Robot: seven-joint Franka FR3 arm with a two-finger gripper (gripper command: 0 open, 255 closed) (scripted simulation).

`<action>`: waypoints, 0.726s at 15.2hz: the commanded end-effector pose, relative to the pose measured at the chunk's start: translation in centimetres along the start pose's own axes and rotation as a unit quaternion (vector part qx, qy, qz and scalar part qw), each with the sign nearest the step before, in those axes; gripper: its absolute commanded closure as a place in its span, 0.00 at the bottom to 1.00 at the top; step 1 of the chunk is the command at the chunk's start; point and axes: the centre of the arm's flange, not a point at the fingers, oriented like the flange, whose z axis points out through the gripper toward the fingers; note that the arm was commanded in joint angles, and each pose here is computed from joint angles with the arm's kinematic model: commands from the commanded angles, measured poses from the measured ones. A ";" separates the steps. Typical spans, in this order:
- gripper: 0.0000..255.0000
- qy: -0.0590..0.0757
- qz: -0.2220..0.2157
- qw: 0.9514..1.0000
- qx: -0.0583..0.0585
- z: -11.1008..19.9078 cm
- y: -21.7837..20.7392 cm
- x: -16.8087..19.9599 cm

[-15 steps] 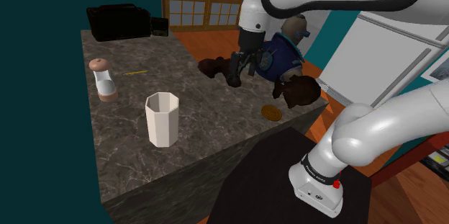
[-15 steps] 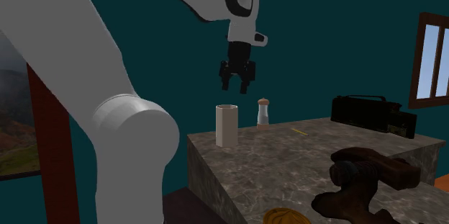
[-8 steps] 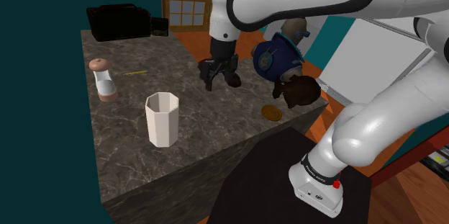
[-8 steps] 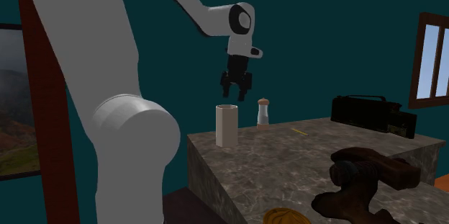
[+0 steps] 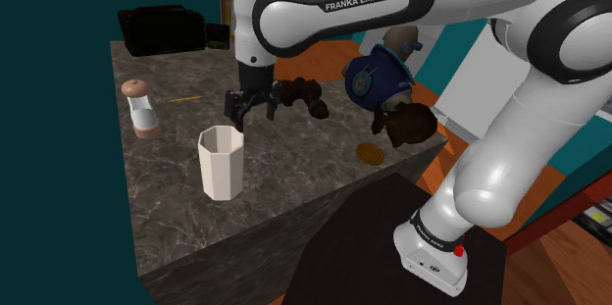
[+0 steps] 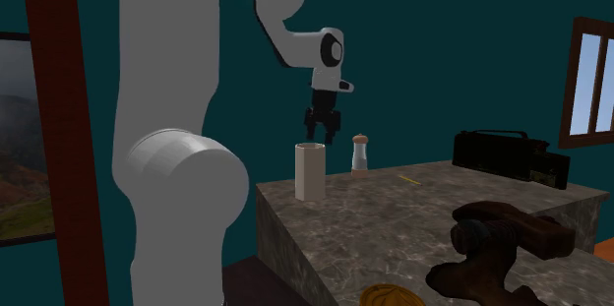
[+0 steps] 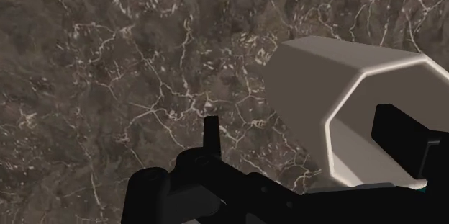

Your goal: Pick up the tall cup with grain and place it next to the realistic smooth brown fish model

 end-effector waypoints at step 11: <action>0.00 0.002 0.006 1.000 0.000 5.4 -2.9 2.3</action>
